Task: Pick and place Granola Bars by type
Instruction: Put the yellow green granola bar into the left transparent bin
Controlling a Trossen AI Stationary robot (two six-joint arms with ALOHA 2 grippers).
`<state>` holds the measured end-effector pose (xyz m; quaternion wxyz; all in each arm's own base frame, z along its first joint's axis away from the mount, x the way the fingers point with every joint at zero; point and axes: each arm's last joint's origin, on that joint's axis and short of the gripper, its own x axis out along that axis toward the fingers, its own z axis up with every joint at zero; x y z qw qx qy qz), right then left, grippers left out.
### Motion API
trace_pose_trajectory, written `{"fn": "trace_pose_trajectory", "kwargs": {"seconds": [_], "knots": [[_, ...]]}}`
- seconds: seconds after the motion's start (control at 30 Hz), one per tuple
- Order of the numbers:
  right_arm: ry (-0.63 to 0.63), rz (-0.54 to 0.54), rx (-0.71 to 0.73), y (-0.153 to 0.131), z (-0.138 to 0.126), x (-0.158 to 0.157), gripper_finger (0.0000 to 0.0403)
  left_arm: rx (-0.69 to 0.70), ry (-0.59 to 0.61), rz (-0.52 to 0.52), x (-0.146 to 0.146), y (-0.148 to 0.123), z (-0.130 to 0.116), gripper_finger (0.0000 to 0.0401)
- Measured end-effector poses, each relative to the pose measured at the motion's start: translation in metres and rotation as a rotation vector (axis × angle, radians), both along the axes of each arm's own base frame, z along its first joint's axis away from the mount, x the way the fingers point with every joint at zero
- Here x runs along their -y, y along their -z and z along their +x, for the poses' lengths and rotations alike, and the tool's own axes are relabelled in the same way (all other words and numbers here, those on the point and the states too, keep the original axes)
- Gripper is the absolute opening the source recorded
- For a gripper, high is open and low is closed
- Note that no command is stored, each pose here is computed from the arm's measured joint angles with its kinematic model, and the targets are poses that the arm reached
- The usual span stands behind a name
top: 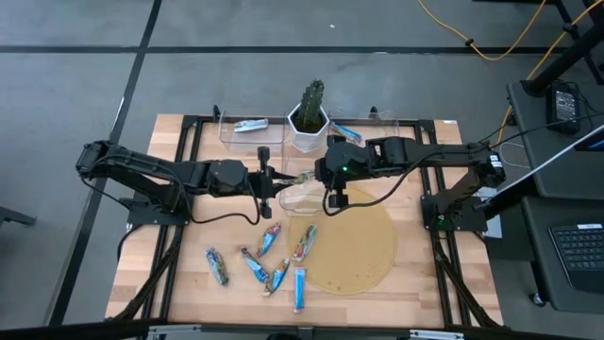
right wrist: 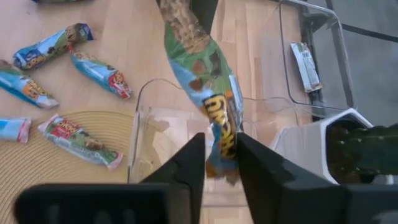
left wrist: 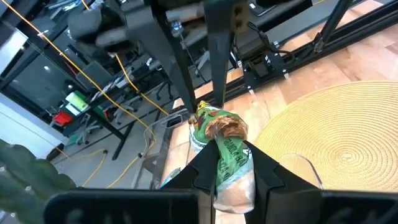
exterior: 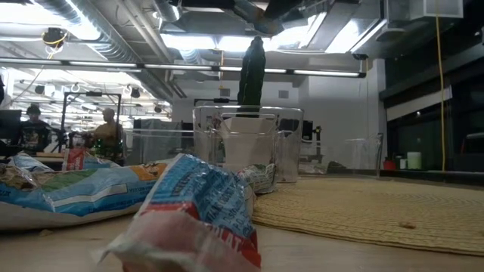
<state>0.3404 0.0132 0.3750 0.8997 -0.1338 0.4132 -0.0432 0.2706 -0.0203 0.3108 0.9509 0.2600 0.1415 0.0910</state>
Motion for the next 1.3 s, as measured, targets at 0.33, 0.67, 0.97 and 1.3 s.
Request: {"fn": "trace_pose_trajectory", "kwargs": {"seconds": [0.33,0.67,0.97,1.3], "knots": [[0.114,-0.055,-0.106,-0.020,-0.029,-0.028,0.0158,-0.029,-0.072,0.023,0.000,0.001,-0.005,0.0031],[0.211,-0.084,-0.072,-0.037,-0.081,-0.056,0.0158,0.004,-0.149,-0.002,0.005,-0.022,-0.045,0.0025],[0.195,-0.089,-0.024,-0.044,-0.104,-0.082,0.0158,0.060,-0.283,-0.044,-0.009,-0.049,-0.095,0.0023],[0.252,-0.167,-0.012,-0.043,-0.115,-0.086,0.0158,0.010,-0.421,-0.036,-0.033,-0.082,-0.103,0.0023]]}}
